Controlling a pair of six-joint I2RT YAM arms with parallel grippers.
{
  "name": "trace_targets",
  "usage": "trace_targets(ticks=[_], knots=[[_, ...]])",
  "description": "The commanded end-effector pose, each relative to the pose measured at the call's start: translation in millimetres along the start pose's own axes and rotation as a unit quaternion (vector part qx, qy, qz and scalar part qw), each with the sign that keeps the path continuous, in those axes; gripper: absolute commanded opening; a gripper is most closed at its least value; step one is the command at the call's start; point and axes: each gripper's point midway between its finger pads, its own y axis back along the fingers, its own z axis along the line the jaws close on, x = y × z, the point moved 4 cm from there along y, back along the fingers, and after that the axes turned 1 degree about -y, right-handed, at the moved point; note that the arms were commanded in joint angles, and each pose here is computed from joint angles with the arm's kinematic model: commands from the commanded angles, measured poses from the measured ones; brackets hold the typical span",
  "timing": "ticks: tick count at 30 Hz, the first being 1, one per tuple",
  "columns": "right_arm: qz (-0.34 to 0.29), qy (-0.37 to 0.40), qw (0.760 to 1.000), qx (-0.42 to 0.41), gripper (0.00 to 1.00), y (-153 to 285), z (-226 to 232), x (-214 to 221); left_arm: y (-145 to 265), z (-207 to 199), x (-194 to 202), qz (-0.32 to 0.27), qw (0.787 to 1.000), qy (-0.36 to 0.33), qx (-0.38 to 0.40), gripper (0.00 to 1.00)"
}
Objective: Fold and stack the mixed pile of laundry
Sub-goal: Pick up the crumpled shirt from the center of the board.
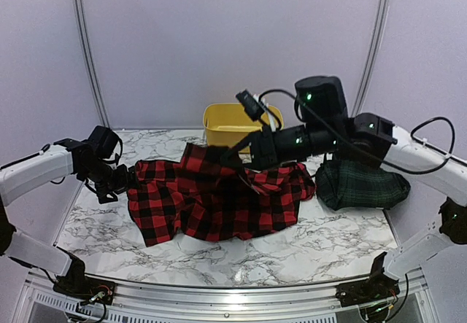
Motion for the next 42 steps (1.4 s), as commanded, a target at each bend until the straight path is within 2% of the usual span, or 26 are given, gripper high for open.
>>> trace_targets(ticks=[1, 6, 10, 13, 16, 20, 26, 30, 33, 42], knots=[[-0.090, 0.090, 0.990, 0.065, 0.00, 35, 17, -72, -19, -7, 10, 0.028, 0.999, -0.033, -0.003, 0.93], [-0.191, 0.170, 0.963, 0.087, 0.00, 77, 56, -149, -33, -13, 6, 0.019, 0.999, -0.025, 0.008, 0.91], [-0.232, 0.199, 0.947, 0.100, 0.00, 100, 72, -176, -34, -26, -11, -0.011, 0.999, -0.028, 0.029, 0.88], [-0.256, 0.206, 0.939, 0.099, 0.00, 115, 78, -183, -27, -40, -33, -0.066, 0.995, -0.018, 0.073, 0.89], [-0.254, 0.202, 0.940, 0.104, 0.00, 116, 72, -182, -28, -57, -53, -0.101, 0.986, 0.009, 0.135, 0.94], [-0.234, 0.190, 0.948, 0.099, 0.00, 105, 63, -175, -43, -71, -65, -0.109, 0.978, 0.034, 0.174, 0.98], [-0.222, 0.174, 0.954, 0.104, 0.00, 100, 52, -164, -72, -69, -68, -0.089, 0.982, 0.051, 0.159, 0.94], [-0.221, 0.168, 0.954, 0.112, 0.00, 103, 49, -161, -85, -66, -74, -0.093, 0.983, 0.057, 0.150, 0.84], [-0.220, 0.165, 0.955, 0.115, 0.00, 104, 48, -158, -93, -65, -80, -0.090, 0.983, 0.060, 0.147, 0.73], [-0.219, 0.157, 0.955, 0.126, 0.00, 109, 44, -151, -73, -67, -97, -0.109, 0.980, 0.054, 0.156, 0.17]])
